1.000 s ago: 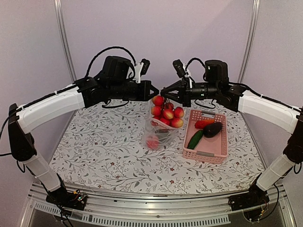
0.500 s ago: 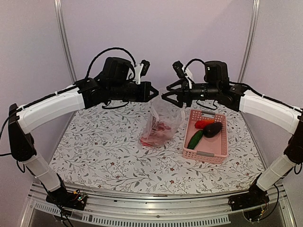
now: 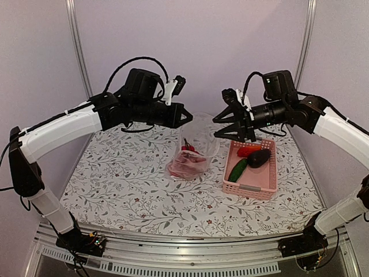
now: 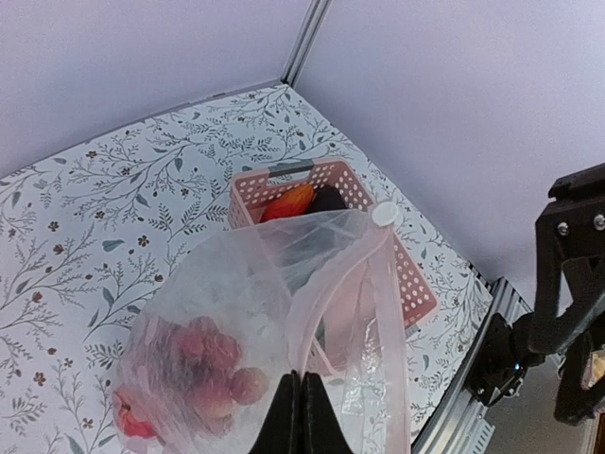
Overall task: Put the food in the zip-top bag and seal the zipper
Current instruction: Adjust the zipper food storage bag at the center of the board.
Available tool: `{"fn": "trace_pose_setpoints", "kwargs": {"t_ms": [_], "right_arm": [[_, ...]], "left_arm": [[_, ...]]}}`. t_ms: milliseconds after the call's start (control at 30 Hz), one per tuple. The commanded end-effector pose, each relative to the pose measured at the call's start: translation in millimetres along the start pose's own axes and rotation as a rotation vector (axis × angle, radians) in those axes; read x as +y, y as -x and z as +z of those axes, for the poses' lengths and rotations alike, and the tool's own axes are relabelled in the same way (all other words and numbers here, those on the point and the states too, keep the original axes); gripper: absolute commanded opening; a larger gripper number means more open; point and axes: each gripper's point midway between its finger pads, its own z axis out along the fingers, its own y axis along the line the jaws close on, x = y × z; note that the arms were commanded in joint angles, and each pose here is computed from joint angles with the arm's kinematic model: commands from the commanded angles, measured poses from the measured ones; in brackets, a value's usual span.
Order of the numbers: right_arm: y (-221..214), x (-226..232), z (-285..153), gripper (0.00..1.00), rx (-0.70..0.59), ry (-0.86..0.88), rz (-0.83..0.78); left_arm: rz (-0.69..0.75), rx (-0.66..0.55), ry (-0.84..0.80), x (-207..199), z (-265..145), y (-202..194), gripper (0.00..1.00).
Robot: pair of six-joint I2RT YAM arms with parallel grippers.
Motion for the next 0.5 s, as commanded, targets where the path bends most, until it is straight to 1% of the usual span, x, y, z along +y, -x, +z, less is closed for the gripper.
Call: {"fn": "trace_pose_setpoints", "kwargs": {"t_ms": [0, 67, 100, 167, 267, 333, 400, 433, 467], "right_arm": [[-52, 24, 20, 0.43, 0.221, 0.087, -0.048], [-64, 25, 30, 0.41, 0.296, 0.091, -0.077], [-73, 26, 37, 0.41, 0.333, 0.103, -0.088], [-80, 31, 44, 0.46, 0.373, 0.126, -0.114], [-87, 37, 56, 0.58, 0.426, 0.147, -0.172], [-94, 43, 63, 0.63, 0.468, 0.164, -0.207], [-99, 44, 70, 0.63, 0.502, 0.155, -0.229], [-99, 41, 73, 0.59, 0.512, 0.142, -0.239], [-101, 40, 77, 0.53, 0.524, 0.131, -0.23]], "left_arm": [[0.08, 0.042, -0.01, -4, -8, 2, 0.0], [0.102, 0.059, -0.002, -3, -9, -1, 0.0], [0.111, 0.068, -0.002, -2, -10, -3, 0.0], [0.126, 0.083, -0.001, -2, -11, -6, 0.0], [0.14, 0.1, 0.004, 1, -11, -11, 0.0], [0.15, 0.107, 0.003, 1, -11, -14, 0.0], [0.158, 0.114, 0.0, 2, -11, -16, 0.0], [0.165, 0.115, -0.001, 2, -11, -16, 0.0], [0.172, 0.118, -0.002, 3, -11, -17, 0.0]]}}
